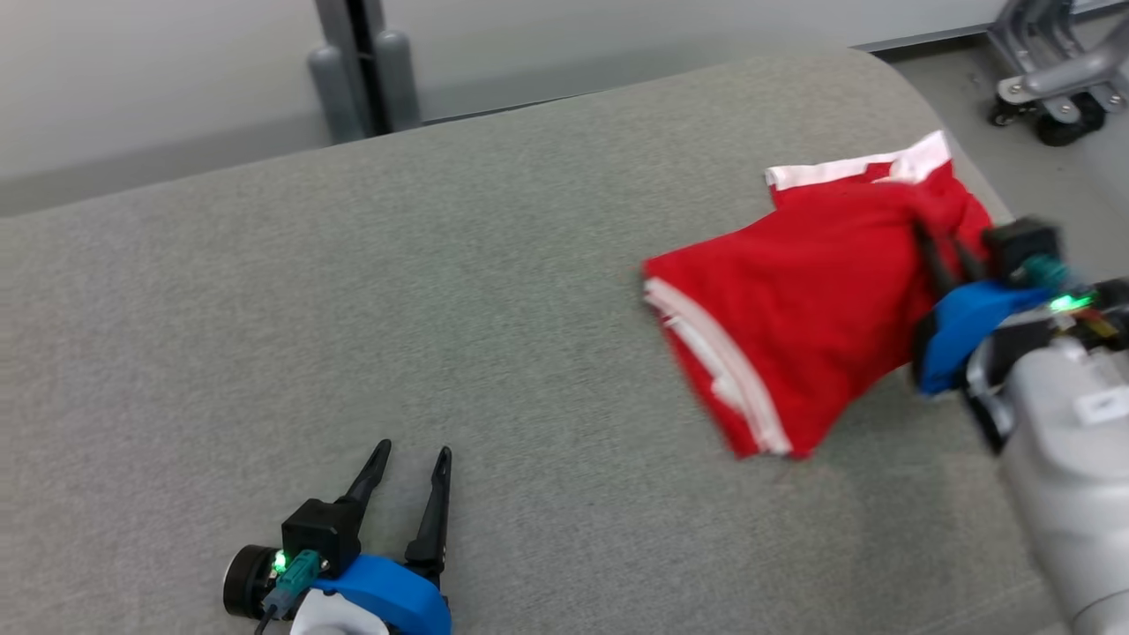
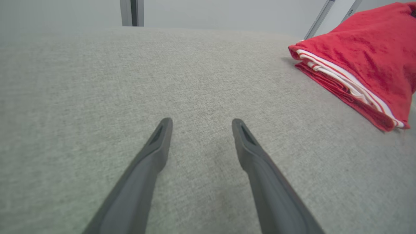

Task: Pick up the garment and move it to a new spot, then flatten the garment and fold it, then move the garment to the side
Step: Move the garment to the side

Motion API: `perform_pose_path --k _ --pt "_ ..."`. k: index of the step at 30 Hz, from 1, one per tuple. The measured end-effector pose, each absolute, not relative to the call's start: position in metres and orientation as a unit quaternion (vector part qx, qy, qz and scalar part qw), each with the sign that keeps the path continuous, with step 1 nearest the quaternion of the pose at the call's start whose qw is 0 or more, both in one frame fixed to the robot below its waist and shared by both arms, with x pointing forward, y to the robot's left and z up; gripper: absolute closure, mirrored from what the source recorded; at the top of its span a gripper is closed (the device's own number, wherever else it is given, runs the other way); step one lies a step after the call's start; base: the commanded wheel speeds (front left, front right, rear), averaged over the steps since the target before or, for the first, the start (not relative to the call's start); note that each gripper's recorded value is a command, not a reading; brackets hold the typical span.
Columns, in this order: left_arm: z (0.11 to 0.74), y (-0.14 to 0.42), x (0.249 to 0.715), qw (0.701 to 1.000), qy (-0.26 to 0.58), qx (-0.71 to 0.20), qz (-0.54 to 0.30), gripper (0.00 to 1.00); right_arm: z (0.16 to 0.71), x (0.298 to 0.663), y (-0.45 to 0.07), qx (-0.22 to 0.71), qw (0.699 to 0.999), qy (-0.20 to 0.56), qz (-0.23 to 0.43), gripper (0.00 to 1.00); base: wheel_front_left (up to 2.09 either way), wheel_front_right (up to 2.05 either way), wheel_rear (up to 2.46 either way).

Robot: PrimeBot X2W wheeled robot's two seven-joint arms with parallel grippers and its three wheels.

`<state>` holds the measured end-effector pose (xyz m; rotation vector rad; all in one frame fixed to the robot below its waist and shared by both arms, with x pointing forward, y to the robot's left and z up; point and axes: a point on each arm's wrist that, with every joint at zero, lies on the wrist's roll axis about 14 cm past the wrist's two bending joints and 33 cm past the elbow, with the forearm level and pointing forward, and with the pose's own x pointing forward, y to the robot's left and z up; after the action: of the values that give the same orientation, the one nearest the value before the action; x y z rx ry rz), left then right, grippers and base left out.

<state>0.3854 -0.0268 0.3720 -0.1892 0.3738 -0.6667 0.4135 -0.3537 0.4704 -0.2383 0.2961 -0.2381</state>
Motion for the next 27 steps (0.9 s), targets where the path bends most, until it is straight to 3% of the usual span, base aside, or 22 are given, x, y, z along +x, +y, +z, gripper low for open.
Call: perform_pose_path --k 9,10,11,12,20,27 --pt "0.362 0.003 0.394 0.936 0.188 -0.094 -0.283 0.0 0.499 0.423 -0.442 -0.175 0.945 0.177 -0.212 1.0 0.0 0.0 0.0" --pt "0.361 0.005 0.395 0.937 0.188 -0.095 -0.28 0.0 0.5 0.422 -0.449 -0.176 0.942 0.178 -0.225 0.88 0.0 0.0 0.0" --pt "0.361 0.006 0.396 0.937 0.188 -0.095 -0.279 0.0 0.505 0.42 -0.458 -0.181 0.938 0.175 -0.239 0.31 0.0 0.0 0.0" --pt "0.36 0.008 0.398 0.938 0.188 -0.095 -0.275 0.0 0.507 0.417 -0.465 -0.186 0.933 0.176 -0.251 0.0 0.0 0.0 0.0" --pt "0.362 0.027 0.409 0.948 0.18 -0.093 -0.245 0.0 0.504 0.418 -0.452 -0.178 0.935 0.143 -0.273 0.0 0.0 0.0 0.0" --pt "0.368 0.046 0.412 0.957 0.171 -0.089 -0.215 0.0 0.499 0.453 -0.377 -0.146 0.965 0.091 -0.197 0.0 0.0 0.0 0.0"
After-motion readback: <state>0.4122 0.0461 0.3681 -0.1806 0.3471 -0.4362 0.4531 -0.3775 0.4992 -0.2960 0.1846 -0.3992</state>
